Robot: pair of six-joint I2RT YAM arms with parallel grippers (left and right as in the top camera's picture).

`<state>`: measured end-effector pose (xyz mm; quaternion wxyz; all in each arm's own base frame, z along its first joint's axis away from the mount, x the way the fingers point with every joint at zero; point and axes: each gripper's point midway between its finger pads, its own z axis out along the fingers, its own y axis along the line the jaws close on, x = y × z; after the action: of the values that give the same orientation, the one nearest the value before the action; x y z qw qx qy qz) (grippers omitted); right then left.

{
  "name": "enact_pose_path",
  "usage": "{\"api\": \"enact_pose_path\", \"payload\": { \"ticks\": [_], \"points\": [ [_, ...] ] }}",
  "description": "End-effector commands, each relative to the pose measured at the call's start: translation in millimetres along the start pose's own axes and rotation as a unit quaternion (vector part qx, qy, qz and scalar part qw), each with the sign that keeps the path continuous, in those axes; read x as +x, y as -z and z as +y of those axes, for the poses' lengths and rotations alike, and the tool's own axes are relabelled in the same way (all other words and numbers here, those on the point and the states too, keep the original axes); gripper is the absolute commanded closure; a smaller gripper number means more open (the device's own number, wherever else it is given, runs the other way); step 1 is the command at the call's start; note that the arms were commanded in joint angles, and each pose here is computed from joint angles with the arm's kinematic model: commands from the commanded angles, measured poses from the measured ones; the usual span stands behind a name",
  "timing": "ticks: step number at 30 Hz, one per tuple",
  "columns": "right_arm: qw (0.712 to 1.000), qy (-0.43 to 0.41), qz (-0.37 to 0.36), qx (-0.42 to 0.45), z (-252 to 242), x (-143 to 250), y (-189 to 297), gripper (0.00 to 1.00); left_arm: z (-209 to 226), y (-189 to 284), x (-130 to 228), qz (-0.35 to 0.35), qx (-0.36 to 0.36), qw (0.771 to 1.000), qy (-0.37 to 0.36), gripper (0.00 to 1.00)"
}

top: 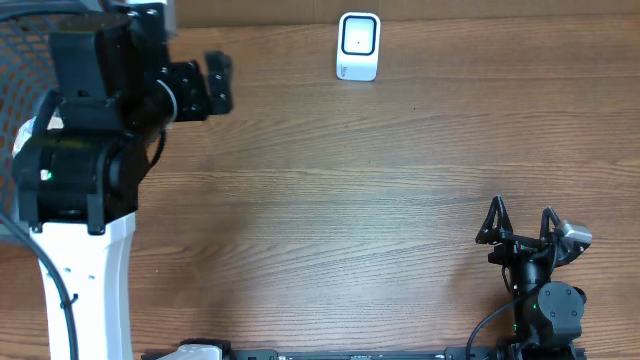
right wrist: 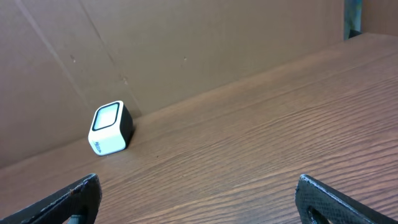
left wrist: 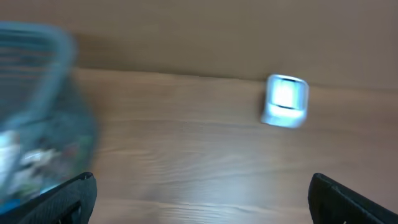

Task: Scan the item barcode
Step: 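Move the left gripper up and over into the grey basket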

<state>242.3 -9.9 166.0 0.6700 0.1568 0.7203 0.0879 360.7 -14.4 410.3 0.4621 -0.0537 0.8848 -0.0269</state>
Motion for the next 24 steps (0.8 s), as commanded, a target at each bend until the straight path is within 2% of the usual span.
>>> {"api": "enact_pose_path", "payload": {
  "ticks": [1,5,9,15,18,24],
  "points": [
    [1.000,0.001,-0.008,0.001,0,-4,1,0.00,66,7,-8,-0.019,-0.165,0.985,0.037,0.00],
    [1.000,0.001,-0.008,0.001,0,-4,1,0.00,105,12,-8,-0.019,-0.217,0.974,0.065,0.00],
    [1.000,0.001,-0.008,0.001,0,-4,1,0.00,151,24,-13,-0.043,-0.262,0.956,0.126,0.00],
    [1.000,0.001,-0.008,0.001,0,-4,1,0.00,192,25,-39,-0.103,-0.240,0.950,0.170,0.00],
    [1.000,0.001,-0.008,0.001,0,-4,1,0.00,218,10,-41,-0.107,-0.243,0.944,0.196,0.00],
    [1.000,0.001,-0.008,0.001,0,-4,1,0.00,271,-35,-17,-0.061,-0.285,0.929,0.227,0.00]
  ]
}}
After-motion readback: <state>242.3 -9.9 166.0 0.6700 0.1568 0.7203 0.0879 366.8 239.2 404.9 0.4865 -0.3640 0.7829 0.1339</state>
